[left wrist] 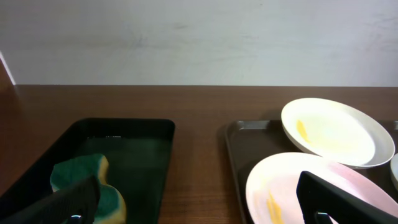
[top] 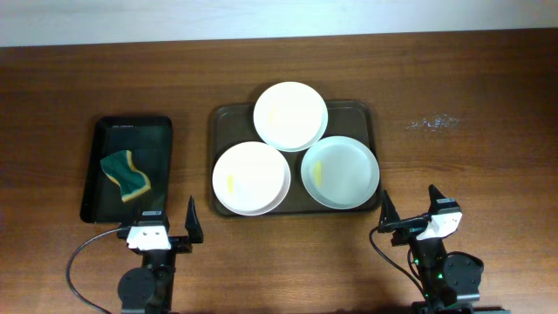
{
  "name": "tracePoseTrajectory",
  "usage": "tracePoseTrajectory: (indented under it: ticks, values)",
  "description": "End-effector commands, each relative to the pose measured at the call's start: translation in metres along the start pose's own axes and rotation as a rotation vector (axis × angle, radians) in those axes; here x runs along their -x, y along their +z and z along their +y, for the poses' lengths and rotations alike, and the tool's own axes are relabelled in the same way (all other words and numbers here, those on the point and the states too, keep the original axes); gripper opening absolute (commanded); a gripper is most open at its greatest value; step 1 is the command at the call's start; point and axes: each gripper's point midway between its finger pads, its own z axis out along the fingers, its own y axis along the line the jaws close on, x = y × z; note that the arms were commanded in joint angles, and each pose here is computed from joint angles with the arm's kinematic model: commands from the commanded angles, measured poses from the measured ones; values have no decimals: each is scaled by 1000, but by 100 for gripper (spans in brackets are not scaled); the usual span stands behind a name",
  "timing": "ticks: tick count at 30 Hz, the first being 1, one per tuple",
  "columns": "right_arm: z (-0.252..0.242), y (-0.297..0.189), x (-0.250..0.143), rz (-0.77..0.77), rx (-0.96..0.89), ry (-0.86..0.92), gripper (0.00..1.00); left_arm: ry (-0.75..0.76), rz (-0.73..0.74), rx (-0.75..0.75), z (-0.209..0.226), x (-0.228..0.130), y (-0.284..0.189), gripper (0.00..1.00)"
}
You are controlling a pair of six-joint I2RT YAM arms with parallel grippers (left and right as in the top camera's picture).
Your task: Clean dirty plates on tray and stack at the side
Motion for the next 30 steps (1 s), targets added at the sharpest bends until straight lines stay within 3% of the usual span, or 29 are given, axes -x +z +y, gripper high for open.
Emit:
tracePoseTrajectory:
  ticks: [1, 28, 29, 30]
  values:
    - [-3, 0, -3, 5, -12, 1, 98, -3, -5, 9, 2, 0, 0, 99]
    - [-3, 0, -3, 5, -12, 1, 98, -5, -6, 8, 2, 0, 0, 99]
    - [-3, 0, -3, 5, -12, 1, 98, -48, 1, -102, -17, -1, -1, 99]
    - [-3, 0, -3, 5, -12, 1, 98, -189, 17, -371, -62, 4, -12, 99]
